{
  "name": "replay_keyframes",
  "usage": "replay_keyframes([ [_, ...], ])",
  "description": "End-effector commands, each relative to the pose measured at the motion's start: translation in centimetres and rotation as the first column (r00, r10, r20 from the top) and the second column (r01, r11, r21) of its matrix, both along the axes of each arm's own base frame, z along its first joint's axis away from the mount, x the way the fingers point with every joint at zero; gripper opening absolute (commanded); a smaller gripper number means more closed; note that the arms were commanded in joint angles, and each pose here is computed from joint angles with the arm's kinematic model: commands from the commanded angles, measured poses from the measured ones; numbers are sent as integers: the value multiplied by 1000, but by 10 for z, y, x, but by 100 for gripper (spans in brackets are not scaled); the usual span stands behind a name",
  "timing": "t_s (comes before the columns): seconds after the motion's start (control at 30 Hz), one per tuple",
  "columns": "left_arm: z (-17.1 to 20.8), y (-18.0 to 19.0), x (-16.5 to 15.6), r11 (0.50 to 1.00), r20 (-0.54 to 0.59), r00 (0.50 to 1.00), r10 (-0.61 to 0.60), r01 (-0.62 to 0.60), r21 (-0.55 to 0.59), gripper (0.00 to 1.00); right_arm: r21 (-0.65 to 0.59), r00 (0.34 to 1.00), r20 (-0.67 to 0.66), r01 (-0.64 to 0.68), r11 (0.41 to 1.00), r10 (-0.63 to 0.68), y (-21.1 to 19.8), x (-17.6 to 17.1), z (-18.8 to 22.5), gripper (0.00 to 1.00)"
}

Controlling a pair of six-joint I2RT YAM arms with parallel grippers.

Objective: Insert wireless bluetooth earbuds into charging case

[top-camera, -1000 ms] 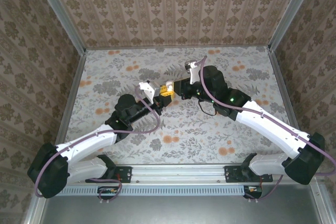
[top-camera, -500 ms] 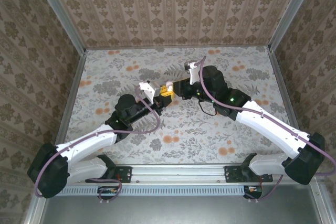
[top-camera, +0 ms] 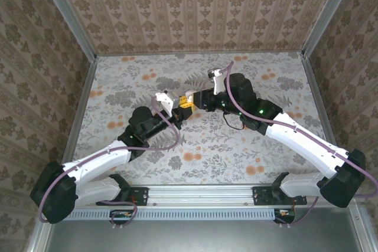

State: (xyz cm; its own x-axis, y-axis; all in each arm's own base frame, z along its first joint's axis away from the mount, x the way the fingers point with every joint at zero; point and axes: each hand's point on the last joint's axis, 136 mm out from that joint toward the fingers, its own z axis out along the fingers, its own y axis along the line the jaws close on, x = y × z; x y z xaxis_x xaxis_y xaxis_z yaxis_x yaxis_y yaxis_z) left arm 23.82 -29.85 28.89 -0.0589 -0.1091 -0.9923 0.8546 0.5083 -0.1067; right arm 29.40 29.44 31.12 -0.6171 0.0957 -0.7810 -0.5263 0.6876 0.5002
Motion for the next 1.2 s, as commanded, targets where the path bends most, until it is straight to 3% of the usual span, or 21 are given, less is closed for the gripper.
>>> replay_keyframes([
  [0.0,16,2,-5,998,27,1000,-3,5,-57,0,53,997,-6,-73,996,74,9,-16,23,38],
  [0.33,16,-3,-15,997,24,997,-70,71,-38,0,82,998,44,-40,996,37,-23,-8,52,46],
  [0.53,19,-8,-23,989,8,990,-142,142,-47,0,192,992,-48,-108,975,119,-34,0,53,47],
  [0.77,27,-22,-38,945,-34,947,-319,316,-80,0,305,957,-175,-172,937,232,-35,6,41,47],
  [0.93,34,-35,-45,905,-53,907,-417,410,-112,0,350,926,-226,-214,912,304,-31,2,34,43],
  [1.17,35,-42,-40,899,-60,901,-430,421,-118,0,354,905,-252,-244,903,343,-30,-8,26,34],
])
